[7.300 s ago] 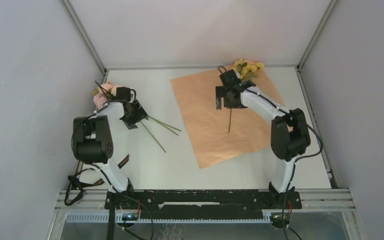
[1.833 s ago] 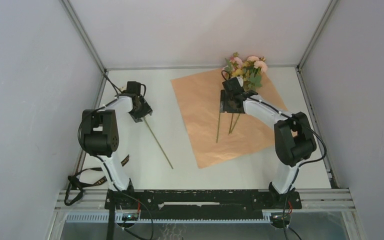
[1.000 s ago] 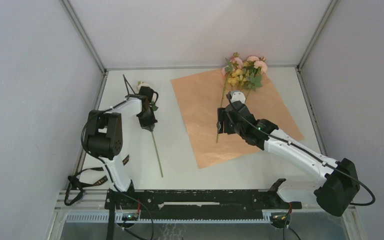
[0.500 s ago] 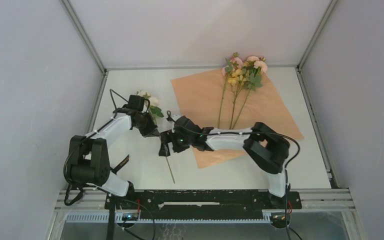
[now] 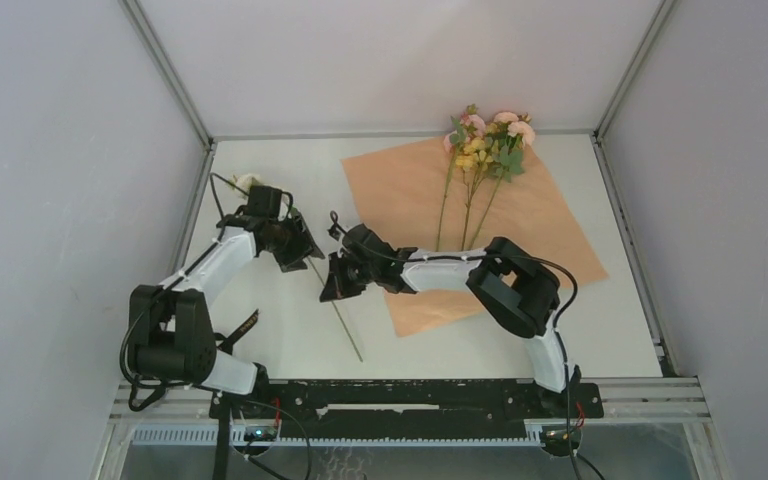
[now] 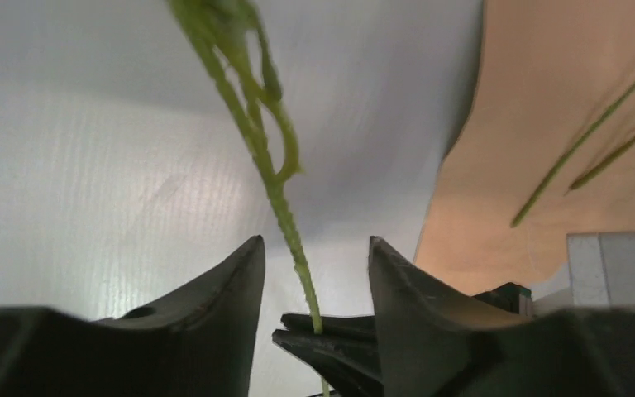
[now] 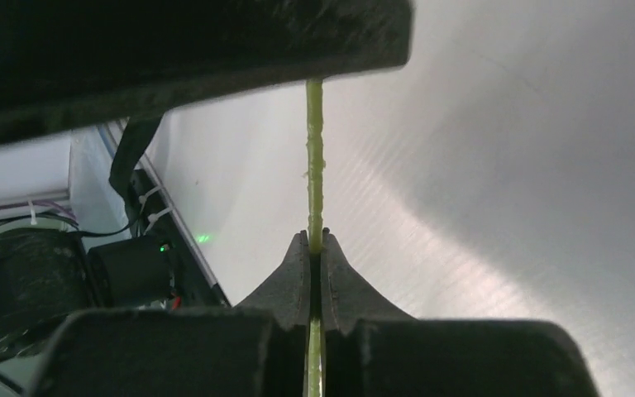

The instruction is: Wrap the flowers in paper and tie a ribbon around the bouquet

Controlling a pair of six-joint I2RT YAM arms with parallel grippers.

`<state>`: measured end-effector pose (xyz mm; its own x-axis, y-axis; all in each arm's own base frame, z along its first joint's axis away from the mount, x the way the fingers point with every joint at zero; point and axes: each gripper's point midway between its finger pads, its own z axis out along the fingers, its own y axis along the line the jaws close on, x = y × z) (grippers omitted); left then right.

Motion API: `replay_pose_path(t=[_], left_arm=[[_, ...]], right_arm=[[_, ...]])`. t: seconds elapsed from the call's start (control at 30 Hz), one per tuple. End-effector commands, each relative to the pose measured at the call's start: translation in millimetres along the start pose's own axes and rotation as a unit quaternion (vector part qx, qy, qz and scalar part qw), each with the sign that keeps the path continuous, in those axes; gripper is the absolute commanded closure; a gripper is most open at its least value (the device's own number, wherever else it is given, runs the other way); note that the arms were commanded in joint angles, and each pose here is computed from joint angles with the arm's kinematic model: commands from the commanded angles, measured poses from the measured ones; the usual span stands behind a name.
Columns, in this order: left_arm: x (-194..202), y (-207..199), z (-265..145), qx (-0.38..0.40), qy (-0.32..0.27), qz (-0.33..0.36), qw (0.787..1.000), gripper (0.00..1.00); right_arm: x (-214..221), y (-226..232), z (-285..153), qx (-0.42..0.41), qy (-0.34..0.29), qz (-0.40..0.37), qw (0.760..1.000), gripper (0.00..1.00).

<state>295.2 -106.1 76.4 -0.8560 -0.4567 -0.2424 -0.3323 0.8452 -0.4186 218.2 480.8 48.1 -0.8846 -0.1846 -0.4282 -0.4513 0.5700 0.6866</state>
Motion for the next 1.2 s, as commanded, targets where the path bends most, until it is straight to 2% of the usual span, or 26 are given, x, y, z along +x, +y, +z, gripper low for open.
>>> replay_pose_path(t=[0.0, 0.13, 0.23, 0.3, 0.4, 0.5, 0.53, 0.63, 0.7, 0.73, 0.8, 0.93, 1.03, 1.17], left_arm=[[-55.0, -39.0, -55.2, 0.055, -0.099, 0.074, 0.991, 0.34], [-84.4, -41.9, -88.5, 0.048, -0.15, 0.151, 0.976, 0.17], [-87.7, -32.5, -98.2, 0.033, -0.147, 0.194, 0.969, 0.13], [-87.0, -26.8, -97.6, 0.029, -0.147, 0.208, 0.967, 0.12], [-82.7, -18.1, -90.2, 0.023, -0.15, 0.207, 0.967, 0.12], [-81.0, -18.5, -86.0, 0.03, -0.152, 0.198, 0.968, 0.12], [-80.9, -19.0, -84.9, 0.032, -0.151, 0.194, 0.969, 0.13], [-75.5, -22.8, -77.8, 0.045, -0.136, 0.191, 0.971, 0.13], [-68.2, -25.7, -68.7, 0.054, -0.122, 0.194, 0.972, 0.13], [-62.9, -27.7, -62.9, 0.06, -0.113, 0.192, 0.973, 0.12], [-50.3, -39.1, -49.9, 0.087, -0.089, 0.191, 0.974, 0.12], [-35.4, -66.6, -16.6, 0.128, -0.043, 0.148, 0.98, 0.03], [-26.8, -83.8, 18.2, 0.131, -0.008, 0.103, 0.986, 0.0], [-17.2, -100.3, 68.8, 0.112, 0.025, 0.085, 0.99, 0.0]], right_arm=[[-80.2, 43.1, -65.3, -0.009, -0.107, -0.07, 0.992, 1.0], [-126.5, 13.5, -136.1, 0.074, -0.174, -0.08, 0.979, 1.0], [-150.3, -17.7, -197.9, 0.135, -0.237, -0.059, 0.96, 1.0], [-158.2, -54.4, -230.2, 0.195, -0.272, -0.028, 0.942, 1.0], [-156.7, -114.1, -254.2, 0.29, -0.289, 0.01, 0.912, 1.0], [-154.6, -158.4, -248.2, 0.323, -0.273, 0.035, 0.905, 0.97], [-154.0, -171.4, -245.3, 0.332, -0.267, 0.046, 0.903, 0.87], [-145.6, -204.8, -237.3, 0.345, -0.235, 0.095, 0.904, 0.35], [-140.0, -216.4, -240.6, 0.352, -0.217, 0.105, 0.904, 0.14], [-136.4, -219.8, -247.0, 0.365, -0.209, 0.106, 0.901, 0.08], [-129.6, -224.3, -266.9, 0.393, -0.2, 0.103, 0.892, 0.03], [-112.7, -229.6, -303.5, 0.422, -0.191, 0.104, 0.88, 0.01], [-100.3, -254.8, -328.5, 0.451, -0.188, 0.128, 0.863, 0.01], [-88.2, -293.4, -347.9, 0.452, -0.18, 0.181, 0.855, 0.02]])
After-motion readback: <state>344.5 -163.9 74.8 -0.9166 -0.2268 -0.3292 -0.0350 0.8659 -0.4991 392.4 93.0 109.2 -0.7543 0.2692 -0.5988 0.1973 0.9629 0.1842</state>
